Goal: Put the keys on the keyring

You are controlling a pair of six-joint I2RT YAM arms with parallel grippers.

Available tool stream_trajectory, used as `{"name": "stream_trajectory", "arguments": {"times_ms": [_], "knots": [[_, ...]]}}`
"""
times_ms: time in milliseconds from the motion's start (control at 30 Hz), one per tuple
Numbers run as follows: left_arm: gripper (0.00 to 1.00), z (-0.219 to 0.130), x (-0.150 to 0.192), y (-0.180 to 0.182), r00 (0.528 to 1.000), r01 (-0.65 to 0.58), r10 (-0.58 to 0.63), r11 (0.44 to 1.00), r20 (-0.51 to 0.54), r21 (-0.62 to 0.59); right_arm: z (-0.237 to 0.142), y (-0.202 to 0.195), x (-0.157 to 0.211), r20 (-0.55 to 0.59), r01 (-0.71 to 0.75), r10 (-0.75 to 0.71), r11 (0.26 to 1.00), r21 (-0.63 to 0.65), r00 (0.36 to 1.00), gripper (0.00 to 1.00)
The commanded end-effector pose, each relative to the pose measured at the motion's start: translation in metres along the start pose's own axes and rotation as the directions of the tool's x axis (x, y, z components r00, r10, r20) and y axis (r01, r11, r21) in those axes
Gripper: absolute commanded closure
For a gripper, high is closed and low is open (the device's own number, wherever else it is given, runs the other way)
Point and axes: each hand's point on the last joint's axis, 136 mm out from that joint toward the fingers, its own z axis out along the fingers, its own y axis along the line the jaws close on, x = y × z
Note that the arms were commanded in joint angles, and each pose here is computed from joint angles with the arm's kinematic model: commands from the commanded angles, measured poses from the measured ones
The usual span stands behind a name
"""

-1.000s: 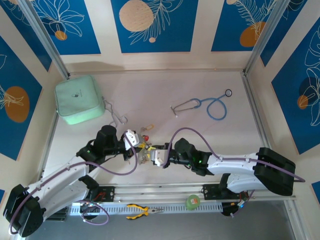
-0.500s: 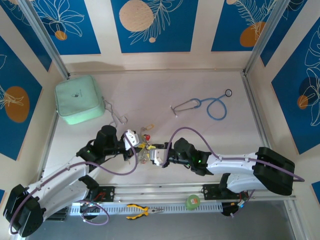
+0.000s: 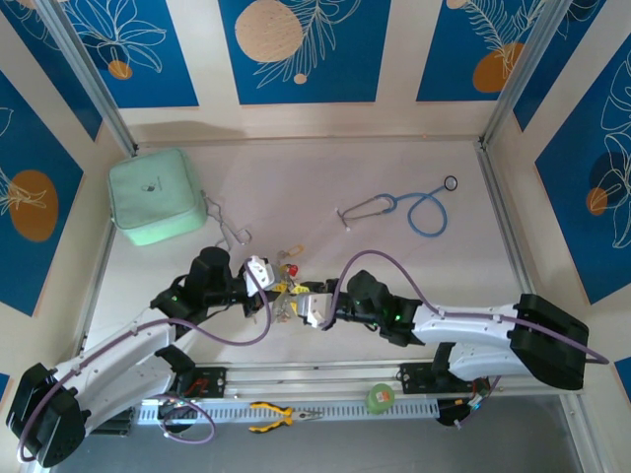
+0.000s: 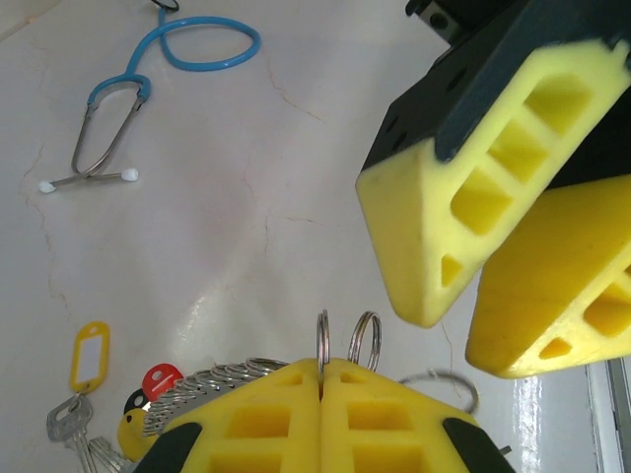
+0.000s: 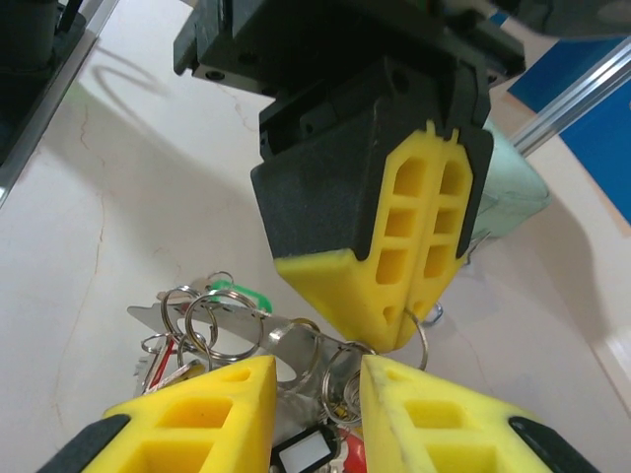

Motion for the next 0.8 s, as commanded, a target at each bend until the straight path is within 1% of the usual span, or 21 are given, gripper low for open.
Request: {"name": "stream_trajectory", "arguments": {"times_ms": [0,300,400,767], "knots": [[1.00,-0.001,-0.010,-0.001,0.999,-0.012,0.012,1.000,0.038,0.020,-0.001,0.007,0.000,0.006,0.036,-0.036,0.999,-0.031,0.999,0.71],[1.00,-0.002,-0.010,-0.001,0.999,-0.014,0.014,1.000,0.036,0.019,0.009,0.013,0.002,-0.010,0.061,-0.061,0.997,-0.048,0.998,0.70],[1.00,-0.002,-0.010,-0.001,0.999,-0.014,0.013,1.000,0.034,0.019,0.012,0.012,0.003,-0.015,0.075,-0.075,0.996,-0.043,0.997,0.67],[1.00,-0.002,-0.009,-0.002,0.999,-0.010,0.009,1.000,0.034,0.021,0.017,-0.003,-0.001,-0.010,0.085,-0.085,0.996,0.042,0.996,0.66]]}}
